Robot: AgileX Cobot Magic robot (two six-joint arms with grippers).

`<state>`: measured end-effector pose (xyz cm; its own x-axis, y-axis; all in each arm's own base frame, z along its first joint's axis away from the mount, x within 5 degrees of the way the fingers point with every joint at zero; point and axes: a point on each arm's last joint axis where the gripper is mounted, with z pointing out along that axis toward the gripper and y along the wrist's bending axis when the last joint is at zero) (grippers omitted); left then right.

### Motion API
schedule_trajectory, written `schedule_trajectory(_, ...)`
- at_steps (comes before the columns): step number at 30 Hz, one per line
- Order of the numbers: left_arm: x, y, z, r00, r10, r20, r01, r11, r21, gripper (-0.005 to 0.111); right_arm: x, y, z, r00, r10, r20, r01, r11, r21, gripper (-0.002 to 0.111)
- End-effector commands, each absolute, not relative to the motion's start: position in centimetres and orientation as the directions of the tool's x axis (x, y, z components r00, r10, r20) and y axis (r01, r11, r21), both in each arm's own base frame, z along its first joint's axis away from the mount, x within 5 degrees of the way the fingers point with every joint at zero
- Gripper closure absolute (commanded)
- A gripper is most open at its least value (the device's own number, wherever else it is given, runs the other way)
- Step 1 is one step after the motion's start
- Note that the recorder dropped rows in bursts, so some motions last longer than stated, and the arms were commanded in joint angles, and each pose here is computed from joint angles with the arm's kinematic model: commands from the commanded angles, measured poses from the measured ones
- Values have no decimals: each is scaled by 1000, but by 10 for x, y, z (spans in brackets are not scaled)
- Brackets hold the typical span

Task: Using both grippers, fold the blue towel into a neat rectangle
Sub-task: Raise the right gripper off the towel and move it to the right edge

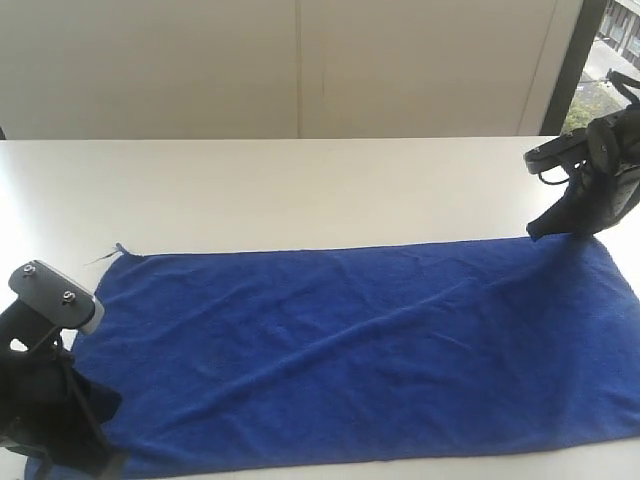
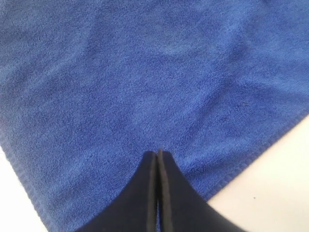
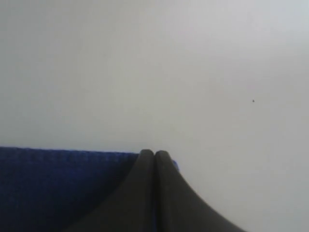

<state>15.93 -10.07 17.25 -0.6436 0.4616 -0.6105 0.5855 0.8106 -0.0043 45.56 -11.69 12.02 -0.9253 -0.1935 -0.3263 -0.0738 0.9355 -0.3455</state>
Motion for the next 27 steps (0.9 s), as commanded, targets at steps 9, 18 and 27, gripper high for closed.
schedule_trajectory(9,157,-101,173,-648,456,-610,584,812,-12,107,449,-141,114,-943,-149,-296,-25,923,-384,108)
schedule_trajectory(18,157,-101,173,-648,456,-610,584,812,-12,107,451,-142,119,-936,-121,-330,9,931,-365,108)
schedule_trajectory(27,159,-101,174,-638,449,-626,579,815,-6,107,454,-122,172,-881,-108,-460,53,945,-324,108)
